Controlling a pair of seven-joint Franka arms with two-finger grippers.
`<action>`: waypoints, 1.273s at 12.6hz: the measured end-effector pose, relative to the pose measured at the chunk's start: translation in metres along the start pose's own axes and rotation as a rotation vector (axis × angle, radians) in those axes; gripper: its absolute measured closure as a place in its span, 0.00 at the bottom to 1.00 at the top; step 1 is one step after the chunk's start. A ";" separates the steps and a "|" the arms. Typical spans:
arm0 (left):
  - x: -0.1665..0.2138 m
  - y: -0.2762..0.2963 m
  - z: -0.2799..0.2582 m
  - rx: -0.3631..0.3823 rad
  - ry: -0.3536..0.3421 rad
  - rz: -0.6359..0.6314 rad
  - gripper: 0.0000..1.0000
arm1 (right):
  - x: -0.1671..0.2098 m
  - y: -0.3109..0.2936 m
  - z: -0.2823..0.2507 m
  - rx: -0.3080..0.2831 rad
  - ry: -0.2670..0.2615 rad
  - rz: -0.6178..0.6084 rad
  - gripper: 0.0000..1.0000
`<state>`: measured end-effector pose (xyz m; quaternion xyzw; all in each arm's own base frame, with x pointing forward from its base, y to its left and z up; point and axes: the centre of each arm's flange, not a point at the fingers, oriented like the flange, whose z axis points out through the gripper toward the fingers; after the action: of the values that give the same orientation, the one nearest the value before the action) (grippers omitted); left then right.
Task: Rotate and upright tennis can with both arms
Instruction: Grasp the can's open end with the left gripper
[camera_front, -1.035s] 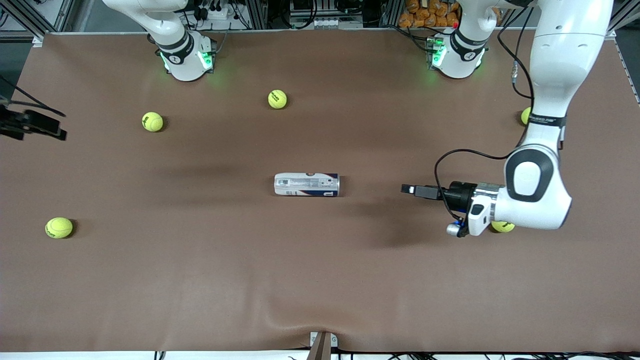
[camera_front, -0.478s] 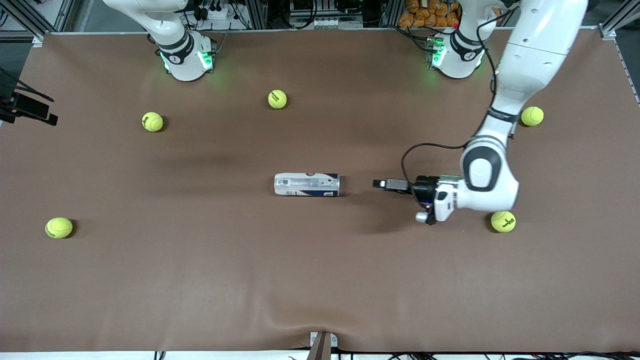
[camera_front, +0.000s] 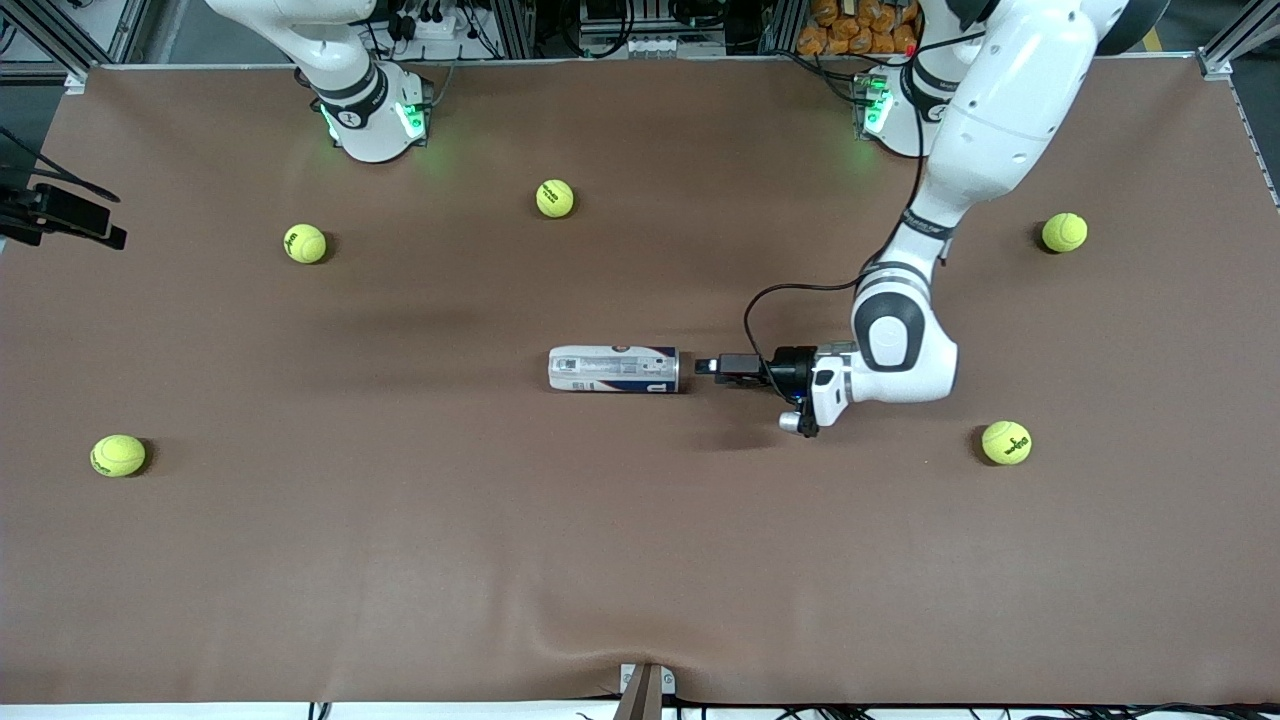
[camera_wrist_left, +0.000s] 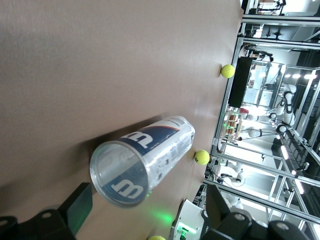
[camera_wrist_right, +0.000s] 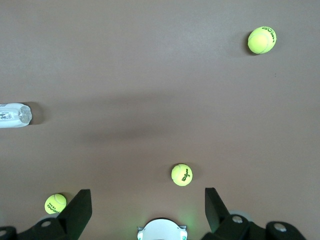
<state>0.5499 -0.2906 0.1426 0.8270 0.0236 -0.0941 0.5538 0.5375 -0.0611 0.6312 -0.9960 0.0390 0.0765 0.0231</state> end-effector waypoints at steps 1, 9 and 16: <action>-0.002 -0.003 0.007 -0.011 0.001 -0.010 0.00 | 0.000 0.000 0.001 0.000 -0.001 0.000 0.00; -0.012 0.008 0.043 -0.036 -0.005 -0.017 0.07 | 0.014 -0.007 0.023 -0.003 -0.041 -0.011 0.00; -0.004 0.007 0.054 -0.034 -0.004 0.051 0.75 | 0.015 0.007 0.026 0.000 -0.044 0.012 0.00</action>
<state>0.5402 -0.3432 0.1297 0.8177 0.0032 -0.0811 0.5699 0.5483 -0.0676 0.6029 -0.9939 0.0443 0.0987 0.0236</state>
